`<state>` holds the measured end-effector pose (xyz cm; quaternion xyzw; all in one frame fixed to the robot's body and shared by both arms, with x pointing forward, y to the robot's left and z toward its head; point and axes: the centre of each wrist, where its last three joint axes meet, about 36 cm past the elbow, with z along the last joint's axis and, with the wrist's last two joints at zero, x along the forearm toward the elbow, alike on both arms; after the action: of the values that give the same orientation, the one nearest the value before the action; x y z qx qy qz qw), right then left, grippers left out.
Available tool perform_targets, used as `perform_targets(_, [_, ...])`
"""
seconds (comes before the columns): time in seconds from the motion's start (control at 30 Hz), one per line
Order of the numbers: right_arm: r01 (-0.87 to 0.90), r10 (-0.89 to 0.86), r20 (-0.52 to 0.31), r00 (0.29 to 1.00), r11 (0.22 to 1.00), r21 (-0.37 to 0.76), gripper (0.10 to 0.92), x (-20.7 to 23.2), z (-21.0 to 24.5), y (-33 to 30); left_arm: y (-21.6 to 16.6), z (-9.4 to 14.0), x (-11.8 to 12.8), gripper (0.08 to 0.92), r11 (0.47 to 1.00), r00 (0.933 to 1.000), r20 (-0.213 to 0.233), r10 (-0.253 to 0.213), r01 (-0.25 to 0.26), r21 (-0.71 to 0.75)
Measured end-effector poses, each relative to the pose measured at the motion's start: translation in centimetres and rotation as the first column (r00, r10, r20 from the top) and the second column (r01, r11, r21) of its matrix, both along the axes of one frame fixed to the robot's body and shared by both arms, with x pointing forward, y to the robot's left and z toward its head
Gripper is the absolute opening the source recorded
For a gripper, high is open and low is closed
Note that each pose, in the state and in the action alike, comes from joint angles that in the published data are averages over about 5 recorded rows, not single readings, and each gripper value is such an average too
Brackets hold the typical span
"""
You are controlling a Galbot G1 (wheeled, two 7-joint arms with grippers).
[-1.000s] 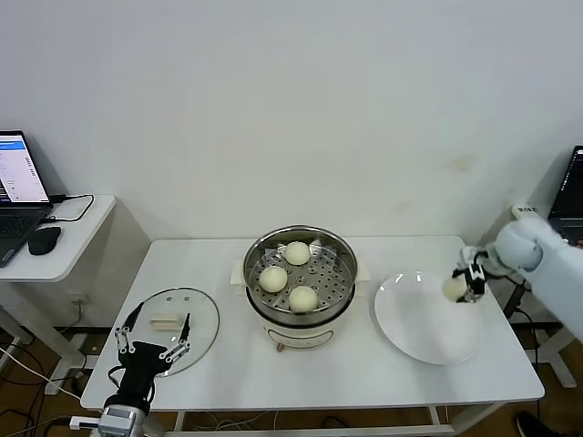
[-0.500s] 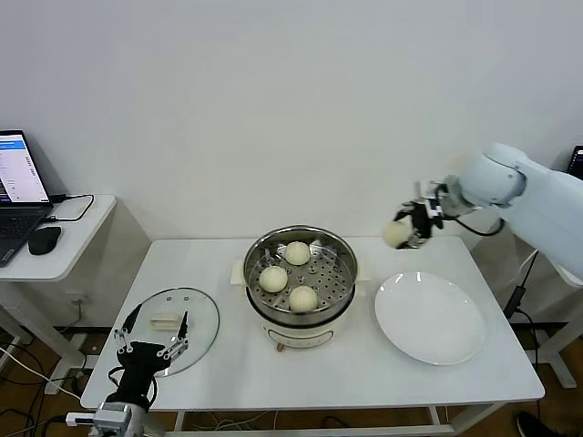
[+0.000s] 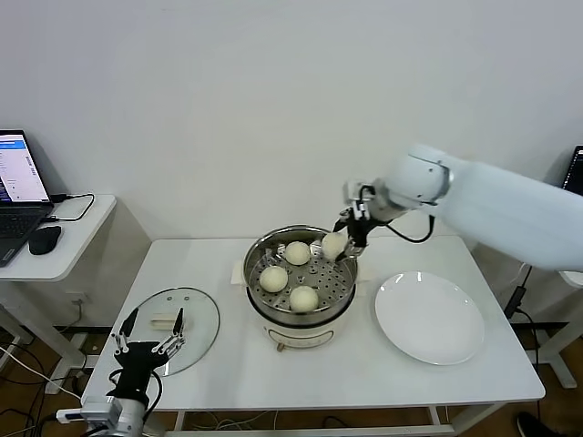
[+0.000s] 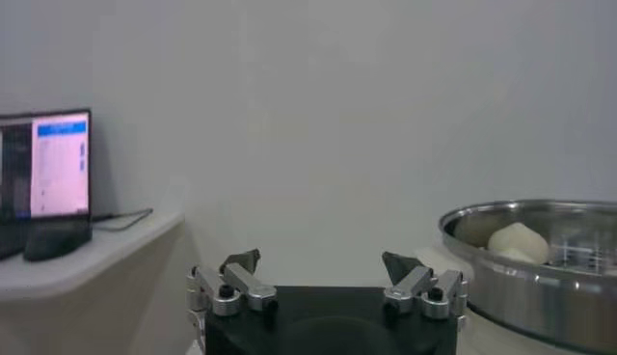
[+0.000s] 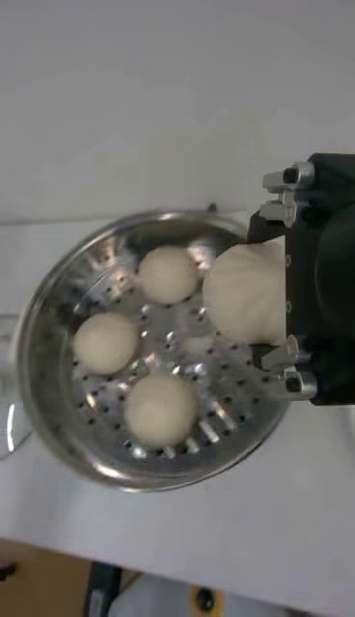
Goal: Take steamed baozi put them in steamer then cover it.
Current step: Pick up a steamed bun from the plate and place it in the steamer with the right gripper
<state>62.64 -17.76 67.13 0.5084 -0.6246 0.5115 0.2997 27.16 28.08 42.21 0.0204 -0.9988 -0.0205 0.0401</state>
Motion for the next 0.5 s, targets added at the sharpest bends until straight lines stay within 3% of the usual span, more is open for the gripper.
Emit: perform_targets(0.5, [0.009,-0.012,-0.046,0.999,0.998,-0.067,0.645,1.5,-6.3,2.9,0.2,-0.2,0.1,0.823,1.000,1.0000,-0.008,0.005,-0.005,-0.025])
